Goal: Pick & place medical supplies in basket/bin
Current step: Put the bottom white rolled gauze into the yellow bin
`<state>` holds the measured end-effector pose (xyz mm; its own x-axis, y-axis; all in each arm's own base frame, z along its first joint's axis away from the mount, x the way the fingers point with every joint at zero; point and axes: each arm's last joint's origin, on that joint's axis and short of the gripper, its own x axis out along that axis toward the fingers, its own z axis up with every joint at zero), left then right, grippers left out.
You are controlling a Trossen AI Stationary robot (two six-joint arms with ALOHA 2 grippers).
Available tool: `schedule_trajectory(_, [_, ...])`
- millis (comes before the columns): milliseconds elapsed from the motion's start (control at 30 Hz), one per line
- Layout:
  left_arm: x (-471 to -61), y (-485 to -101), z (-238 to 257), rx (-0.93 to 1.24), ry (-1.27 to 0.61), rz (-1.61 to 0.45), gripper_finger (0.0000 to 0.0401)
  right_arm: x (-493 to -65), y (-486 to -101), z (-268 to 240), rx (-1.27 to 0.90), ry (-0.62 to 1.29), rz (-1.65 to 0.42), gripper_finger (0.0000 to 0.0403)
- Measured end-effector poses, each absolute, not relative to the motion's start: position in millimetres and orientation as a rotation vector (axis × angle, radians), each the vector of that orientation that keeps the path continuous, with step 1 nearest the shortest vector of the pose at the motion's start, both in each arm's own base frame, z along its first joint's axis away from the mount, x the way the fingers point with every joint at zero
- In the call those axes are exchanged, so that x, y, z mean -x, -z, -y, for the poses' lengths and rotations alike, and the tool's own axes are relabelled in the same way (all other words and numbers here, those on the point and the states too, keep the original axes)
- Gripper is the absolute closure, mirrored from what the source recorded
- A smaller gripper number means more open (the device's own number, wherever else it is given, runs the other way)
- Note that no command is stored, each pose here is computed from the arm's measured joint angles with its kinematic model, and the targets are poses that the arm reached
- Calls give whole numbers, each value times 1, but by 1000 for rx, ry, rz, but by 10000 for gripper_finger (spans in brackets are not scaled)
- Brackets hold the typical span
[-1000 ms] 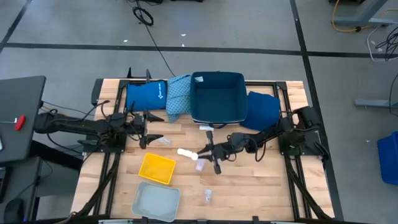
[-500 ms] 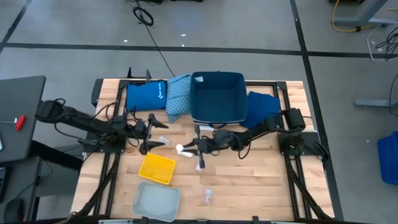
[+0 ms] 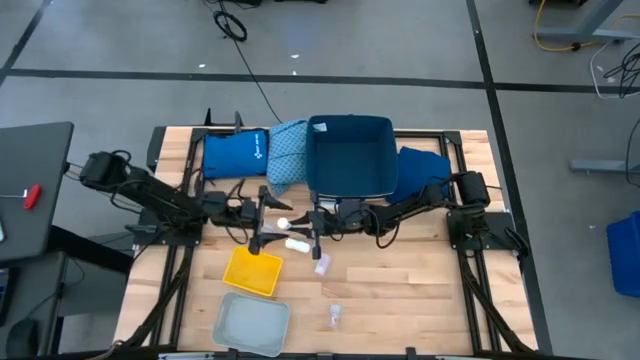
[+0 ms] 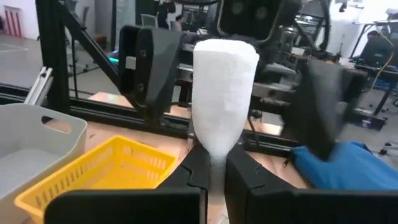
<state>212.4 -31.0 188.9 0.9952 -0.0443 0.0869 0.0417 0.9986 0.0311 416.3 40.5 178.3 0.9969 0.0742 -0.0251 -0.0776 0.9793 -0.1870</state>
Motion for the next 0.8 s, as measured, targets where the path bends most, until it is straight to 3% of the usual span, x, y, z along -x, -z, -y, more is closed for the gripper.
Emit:
schedule_trajectory(233, [-234, -183, 35, -78, 23, 81, 44, -416, -176, -44, 194, -86, -41, 384])
schedule_trajectory(400, [-238, -180, 35, -93, 21, 112, 87, -416, -175, -45, 199, -93, -55, 384])
schedule_trajectory(533, [-238, -180, 37, -115, 33, 121, 162, -416, -174, -45, 200, -95, -58, 384])
schedule_trajectory(767, [-236, -180, 48, -182, 52, 124, 359, -416, -174, -45, 203, -97, -58, 384])
schedule_trajectory(800, [-236, -180, 49, -193, 54, 125, 373, -416, -174, -45, 203, -99, -58, 384])
